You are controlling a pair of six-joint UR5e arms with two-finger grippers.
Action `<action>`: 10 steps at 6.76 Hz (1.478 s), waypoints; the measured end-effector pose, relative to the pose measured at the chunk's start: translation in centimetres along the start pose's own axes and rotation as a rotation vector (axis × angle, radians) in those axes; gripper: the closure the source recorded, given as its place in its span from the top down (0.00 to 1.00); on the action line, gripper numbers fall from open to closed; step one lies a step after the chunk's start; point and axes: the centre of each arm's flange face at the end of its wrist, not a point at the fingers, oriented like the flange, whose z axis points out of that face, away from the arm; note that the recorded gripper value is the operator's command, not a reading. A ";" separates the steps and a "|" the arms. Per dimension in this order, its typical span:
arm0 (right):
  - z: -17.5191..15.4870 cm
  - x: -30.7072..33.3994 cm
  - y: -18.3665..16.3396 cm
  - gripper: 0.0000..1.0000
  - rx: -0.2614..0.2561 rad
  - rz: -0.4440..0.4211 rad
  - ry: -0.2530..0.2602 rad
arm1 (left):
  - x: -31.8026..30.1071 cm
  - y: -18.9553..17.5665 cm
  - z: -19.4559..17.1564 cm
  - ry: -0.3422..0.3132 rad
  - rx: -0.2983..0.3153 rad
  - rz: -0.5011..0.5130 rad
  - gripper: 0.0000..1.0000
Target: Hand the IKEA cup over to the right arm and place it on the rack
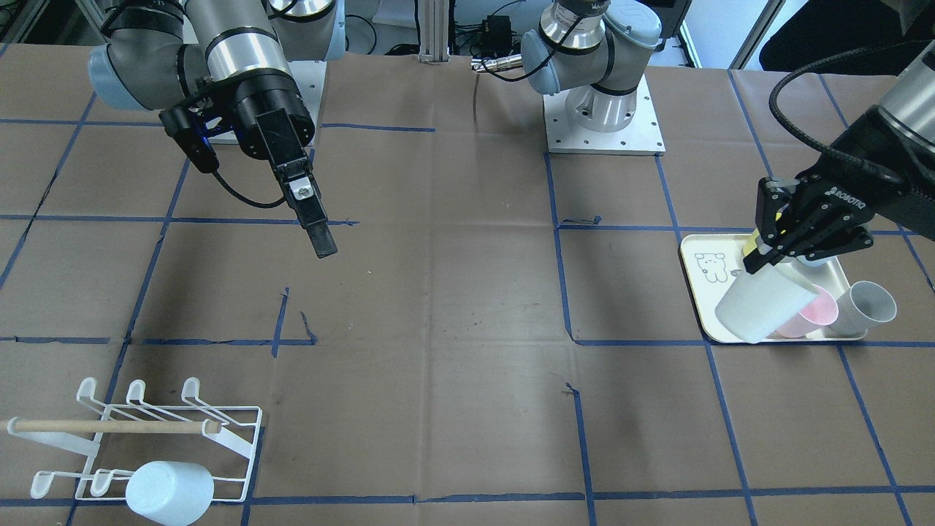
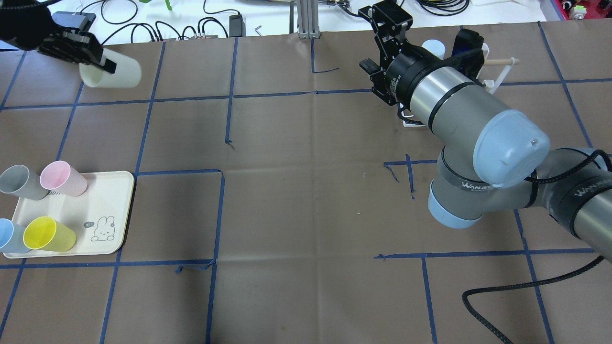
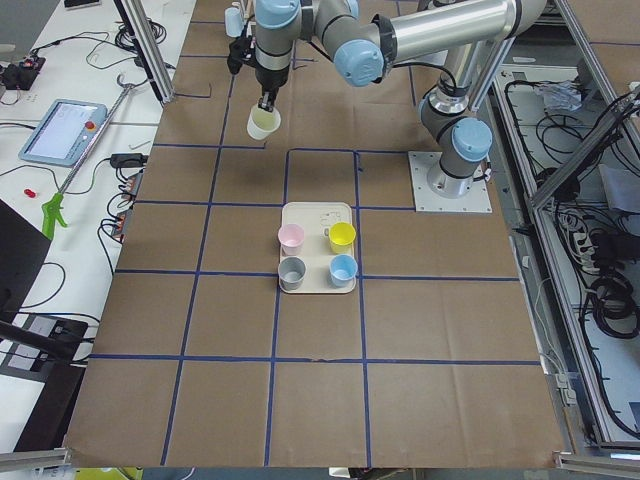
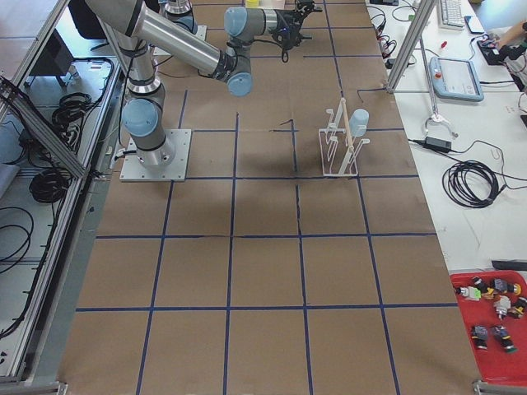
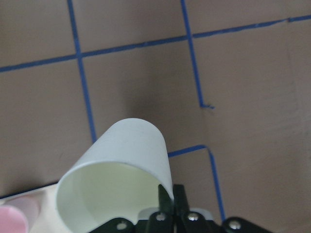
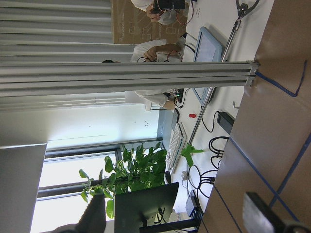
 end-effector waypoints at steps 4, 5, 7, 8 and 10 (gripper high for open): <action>-0.2 1.3 0.8 1.00 -0.015 0.082 0.037 | 7.6 -2.4 4.6 0.286 0.349 0.233 0.00; 0.2 1.4 0.6 1.00 -0.014 0.103 0.058 | 8.8 -1.5 6.5 0.333 0.402 0.279 0.00; 1.4 1.7 0.2 1.00 -0.016 0.136 0.134 | 11.5 0.1 10.0 0.369 0.472 0.349 0.00; 1.8 2.0 0.1 1.00 -0.019 0.145 0.156 | 12.8 1.0 12.0 0.376 0.506 0.348 0.00; 3.0 2.2 0.4 1.00 -0.033 0.155 0.170 | 14.9 3.3 15.0 0.384 0.583 0.333 0.00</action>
